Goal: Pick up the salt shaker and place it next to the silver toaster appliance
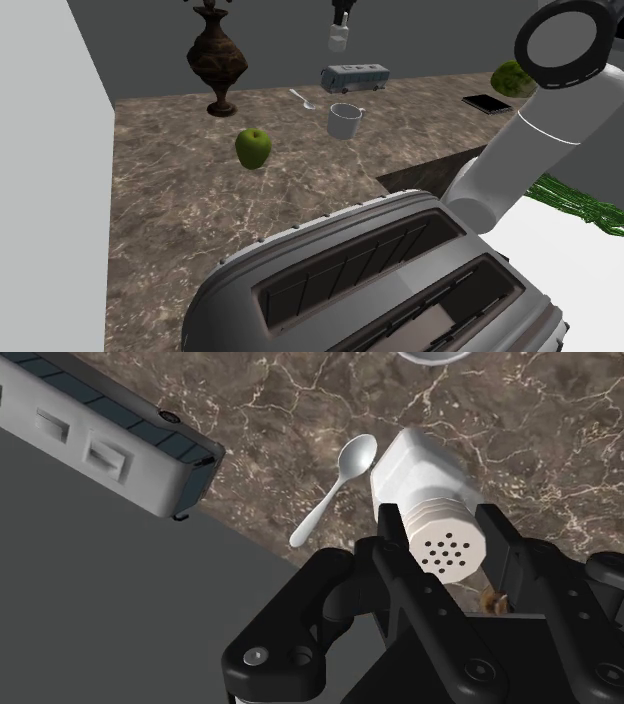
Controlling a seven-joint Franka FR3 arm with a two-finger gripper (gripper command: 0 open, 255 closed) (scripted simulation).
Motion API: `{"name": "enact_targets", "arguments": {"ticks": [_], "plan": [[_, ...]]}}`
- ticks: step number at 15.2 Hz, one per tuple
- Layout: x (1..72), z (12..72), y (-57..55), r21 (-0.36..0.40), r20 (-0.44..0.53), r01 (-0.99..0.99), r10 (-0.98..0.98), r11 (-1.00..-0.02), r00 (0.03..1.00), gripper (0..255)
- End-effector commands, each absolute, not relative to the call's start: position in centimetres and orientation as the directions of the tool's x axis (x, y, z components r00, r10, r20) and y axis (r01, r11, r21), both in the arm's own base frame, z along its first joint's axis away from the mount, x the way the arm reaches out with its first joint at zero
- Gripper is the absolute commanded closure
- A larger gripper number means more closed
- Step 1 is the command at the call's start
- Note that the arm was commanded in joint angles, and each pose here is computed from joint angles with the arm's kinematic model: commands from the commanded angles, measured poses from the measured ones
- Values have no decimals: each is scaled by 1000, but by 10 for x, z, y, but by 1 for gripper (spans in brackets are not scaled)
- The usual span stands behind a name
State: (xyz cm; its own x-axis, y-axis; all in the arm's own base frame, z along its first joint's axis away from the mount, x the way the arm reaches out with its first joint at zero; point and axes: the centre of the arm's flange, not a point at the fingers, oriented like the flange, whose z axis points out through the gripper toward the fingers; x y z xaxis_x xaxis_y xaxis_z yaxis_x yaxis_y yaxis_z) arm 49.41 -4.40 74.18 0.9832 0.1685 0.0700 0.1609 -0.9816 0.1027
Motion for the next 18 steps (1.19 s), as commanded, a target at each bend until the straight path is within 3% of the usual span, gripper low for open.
{"name": "enact_targets", "arguments": {"ticks": [1, 11, 18], "plan": [[493, 753, -44, 103, 70, 161, 168, -982, 983, 255], [493, 801, -44, 103, 70, 161, 168, -982, 983, 255], [411, 801, -3, 103, 70, 161, 168, -982, 983, 255]]}}
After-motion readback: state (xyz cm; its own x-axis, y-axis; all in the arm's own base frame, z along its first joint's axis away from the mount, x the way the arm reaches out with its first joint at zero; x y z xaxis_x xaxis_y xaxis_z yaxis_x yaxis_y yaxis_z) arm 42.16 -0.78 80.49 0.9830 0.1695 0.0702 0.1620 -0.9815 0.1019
